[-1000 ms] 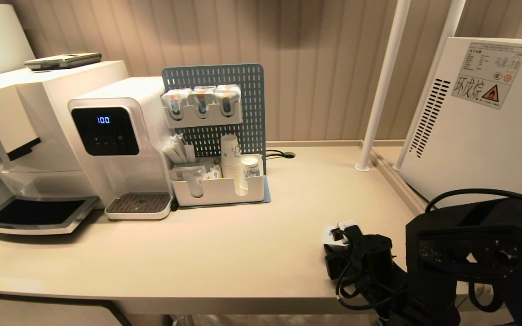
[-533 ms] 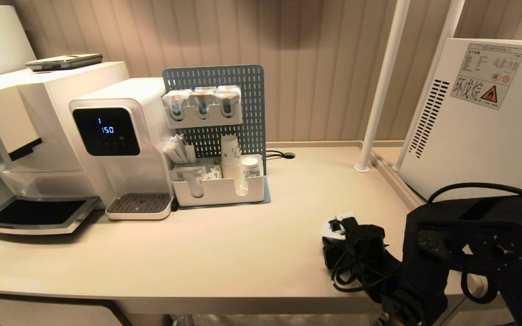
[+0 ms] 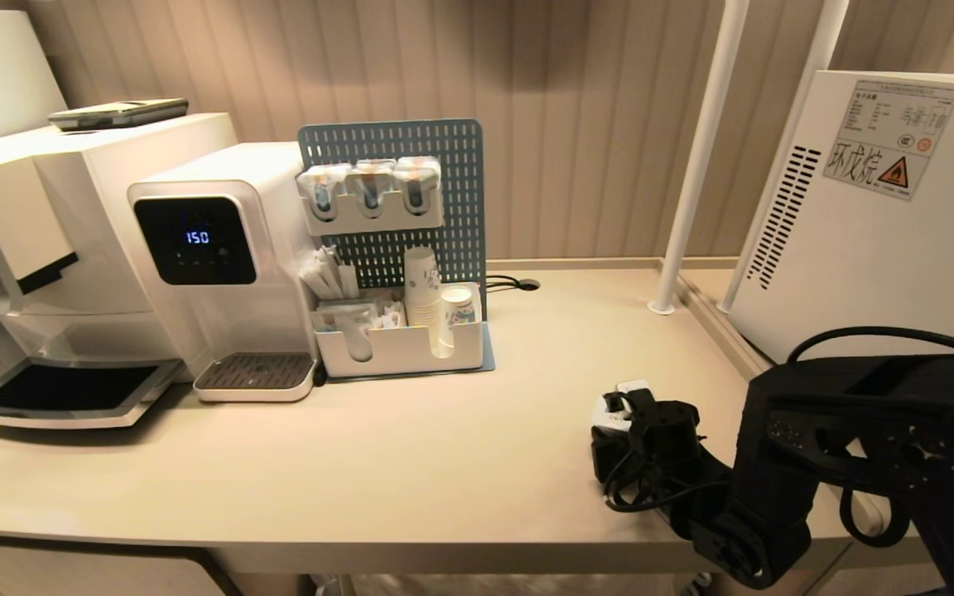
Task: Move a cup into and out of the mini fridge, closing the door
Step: Place the yoghurt on the table
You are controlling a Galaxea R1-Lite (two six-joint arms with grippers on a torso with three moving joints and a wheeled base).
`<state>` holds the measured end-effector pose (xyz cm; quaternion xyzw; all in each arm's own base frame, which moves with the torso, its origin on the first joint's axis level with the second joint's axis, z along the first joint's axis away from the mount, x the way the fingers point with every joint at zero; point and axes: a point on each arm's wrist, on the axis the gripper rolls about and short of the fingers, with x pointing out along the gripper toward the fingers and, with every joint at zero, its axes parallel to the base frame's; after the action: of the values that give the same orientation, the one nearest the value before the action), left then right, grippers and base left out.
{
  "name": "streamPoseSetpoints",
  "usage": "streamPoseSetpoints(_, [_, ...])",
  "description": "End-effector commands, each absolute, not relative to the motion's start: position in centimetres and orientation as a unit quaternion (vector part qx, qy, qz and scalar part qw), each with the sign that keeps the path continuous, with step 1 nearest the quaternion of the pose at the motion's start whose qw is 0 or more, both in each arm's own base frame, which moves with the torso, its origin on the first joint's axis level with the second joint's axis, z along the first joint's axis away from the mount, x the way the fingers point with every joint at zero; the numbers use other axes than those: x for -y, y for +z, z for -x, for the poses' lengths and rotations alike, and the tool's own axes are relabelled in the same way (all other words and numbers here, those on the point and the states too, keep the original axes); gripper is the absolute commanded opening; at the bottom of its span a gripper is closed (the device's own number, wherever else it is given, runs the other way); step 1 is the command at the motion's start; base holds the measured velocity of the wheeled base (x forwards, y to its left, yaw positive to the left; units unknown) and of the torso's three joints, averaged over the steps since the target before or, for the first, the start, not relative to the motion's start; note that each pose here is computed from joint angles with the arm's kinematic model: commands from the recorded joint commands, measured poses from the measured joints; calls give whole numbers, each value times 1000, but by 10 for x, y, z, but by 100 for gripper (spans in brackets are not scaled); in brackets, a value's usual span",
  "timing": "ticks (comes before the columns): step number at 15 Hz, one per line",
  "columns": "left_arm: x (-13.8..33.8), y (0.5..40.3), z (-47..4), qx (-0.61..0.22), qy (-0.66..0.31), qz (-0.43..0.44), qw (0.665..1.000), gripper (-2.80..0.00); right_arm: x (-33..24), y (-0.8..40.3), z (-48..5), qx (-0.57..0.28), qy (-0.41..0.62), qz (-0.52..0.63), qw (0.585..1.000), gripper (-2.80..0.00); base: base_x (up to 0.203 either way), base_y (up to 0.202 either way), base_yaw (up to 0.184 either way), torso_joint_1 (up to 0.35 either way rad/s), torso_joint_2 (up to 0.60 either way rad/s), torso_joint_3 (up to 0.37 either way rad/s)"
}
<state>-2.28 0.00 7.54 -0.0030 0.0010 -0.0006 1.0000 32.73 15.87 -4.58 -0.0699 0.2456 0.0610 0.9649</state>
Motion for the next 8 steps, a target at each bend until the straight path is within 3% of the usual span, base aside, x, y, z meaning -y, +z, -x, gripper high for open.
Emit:
streamPoseSetpoints(1, [0, 75, 23, -2, -1, 3, 1000, -280, -157, -45, -324, -250, 62, 72, 964, 0, 0, 0, 0, 0, 0, 0])
streamPoseSetpoints(8, [0, 75, 23, -2, -1, 4, 1000, -280, -152, -34, -309, -253, 79, 59, 962, 0, 0, 0, 0, 0, 0, 0])
